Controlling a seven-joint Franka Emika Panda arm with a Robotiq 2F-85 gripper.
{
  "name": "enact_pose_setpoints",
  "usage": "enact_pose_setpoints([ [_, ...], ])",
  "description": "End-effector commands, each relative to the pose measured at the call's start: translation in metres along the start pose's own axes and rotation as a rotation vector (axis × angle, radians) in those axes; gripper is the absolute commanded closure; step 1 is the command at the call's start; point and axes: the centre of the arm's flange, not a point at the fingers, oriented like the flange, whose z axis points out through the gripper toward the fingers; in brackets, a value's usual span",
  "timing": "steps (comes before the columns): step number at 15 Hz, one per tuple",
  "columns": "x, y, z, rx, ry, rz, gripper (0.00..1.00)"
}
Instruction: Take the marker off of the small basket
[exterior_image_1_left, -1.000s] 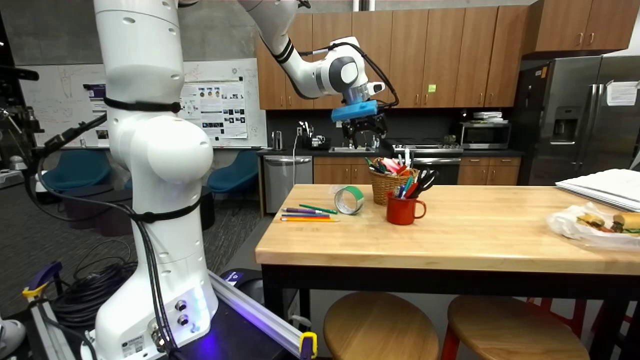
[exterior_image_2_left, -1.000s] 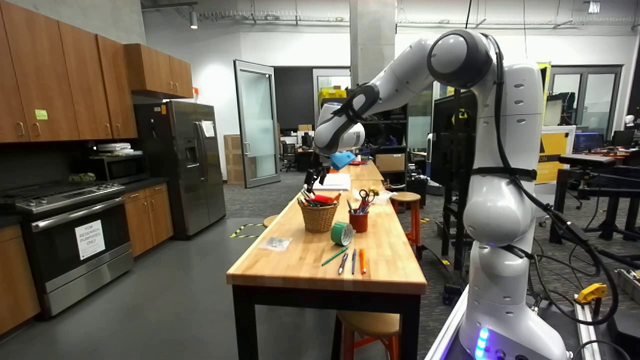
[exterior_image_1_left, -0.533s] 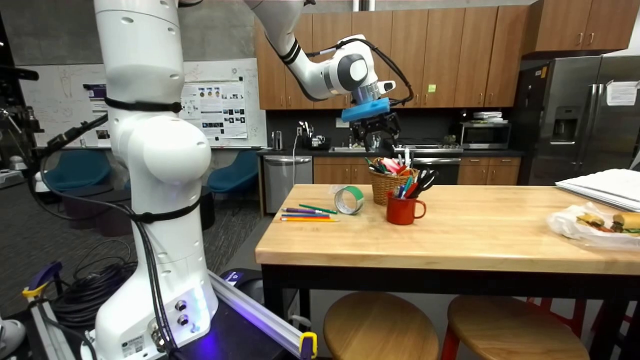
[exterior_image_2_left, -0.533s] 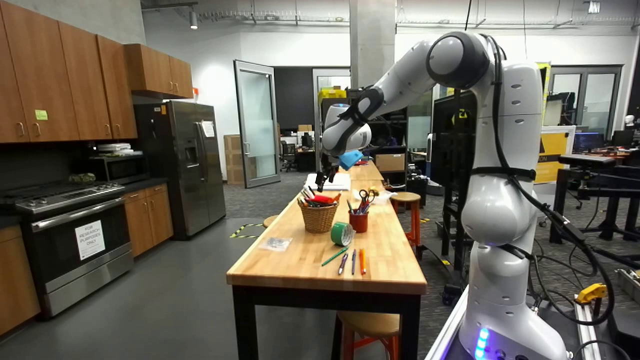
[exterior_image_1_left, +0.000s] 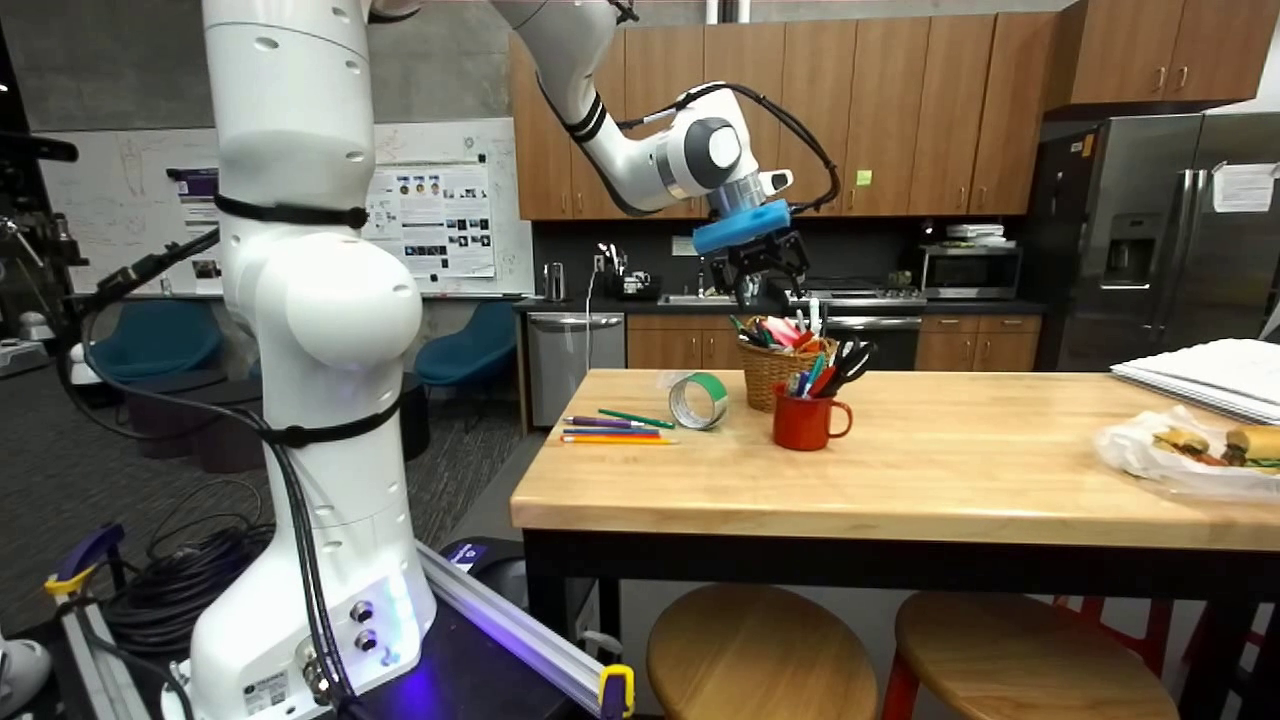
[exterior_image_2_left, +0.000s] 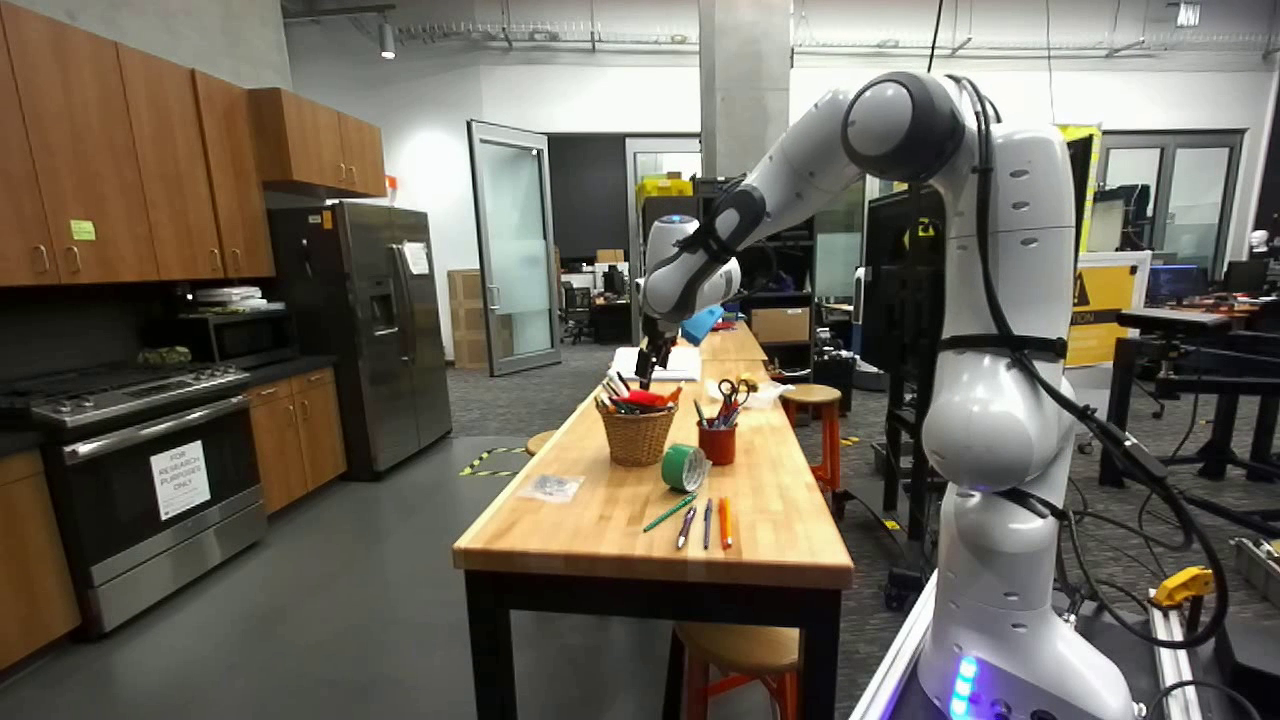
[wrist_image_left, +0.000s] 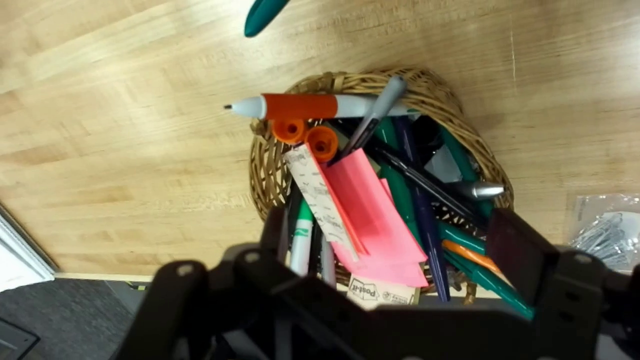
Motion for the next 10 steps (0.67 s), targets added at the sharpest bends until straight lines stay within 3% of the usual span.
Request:
enact_pose_setpoints([
  [1, 0.007, 0.006, 0.017, -0.034, -0.018, -0.051, 0.0],
  [10, 0.015, 0.021, 0.034, -0.077, -0.026, -0.063, 0.0],
])
